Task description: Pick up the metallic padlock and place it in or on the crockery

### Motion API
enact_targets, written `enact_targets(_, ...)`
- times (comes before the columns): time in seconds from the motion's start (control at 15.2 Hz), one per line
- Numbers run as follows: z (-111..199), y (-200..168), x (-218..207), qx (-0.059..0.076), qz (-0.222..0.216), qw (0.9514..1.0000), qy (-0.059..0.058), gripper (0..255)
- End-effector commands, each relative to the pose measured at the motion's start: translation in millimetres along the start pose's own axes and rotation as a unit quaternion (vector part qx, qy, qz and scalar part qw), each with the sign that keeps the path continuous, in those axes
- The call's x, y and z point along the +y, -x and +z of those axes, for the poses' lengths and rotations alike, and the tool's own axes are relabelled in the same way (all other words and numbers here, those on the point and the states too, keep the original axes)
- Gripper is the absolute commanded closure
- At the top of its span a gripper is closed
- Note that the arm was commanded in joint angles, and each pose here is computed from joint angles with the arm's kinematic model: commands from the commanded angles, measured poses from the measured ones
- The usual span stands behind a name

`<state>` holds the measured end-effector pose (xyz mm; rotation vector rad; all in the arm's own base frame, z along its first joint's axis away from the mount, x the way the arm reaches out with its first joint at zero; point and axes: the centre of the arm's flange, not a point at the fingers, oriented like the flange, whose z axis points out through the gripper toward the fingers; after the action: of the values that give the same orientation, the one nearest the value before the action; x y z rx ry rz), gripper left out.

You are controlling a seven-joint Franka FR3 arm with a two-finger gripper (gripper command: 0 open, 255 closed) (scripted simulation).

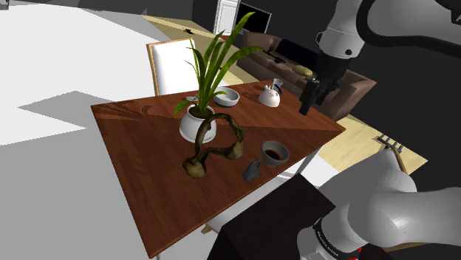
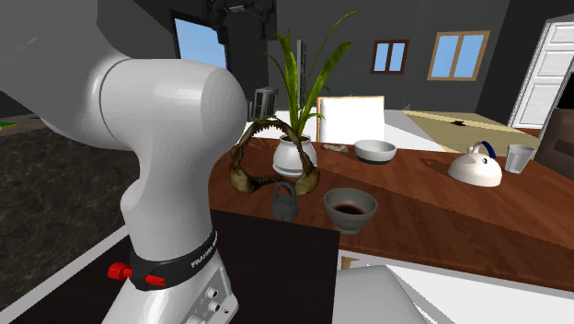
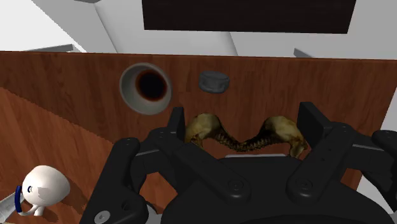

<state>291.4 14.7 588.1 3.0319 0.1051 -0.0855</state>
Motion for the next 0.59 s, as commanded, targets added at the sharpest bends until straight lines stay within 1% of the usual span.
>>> enact_targets(0.0, 0, 0, 0, 0.000, 0.000, 1.0000, 0.000, 0)
enact_targets(0.26, 51, -4, 11, 0.012, -0.050, 0.9987, 0.002, 0)
enact_targets(0.53, 102, -11, 21, 0.023, -0.100, 0.9947, 0.005, 0)
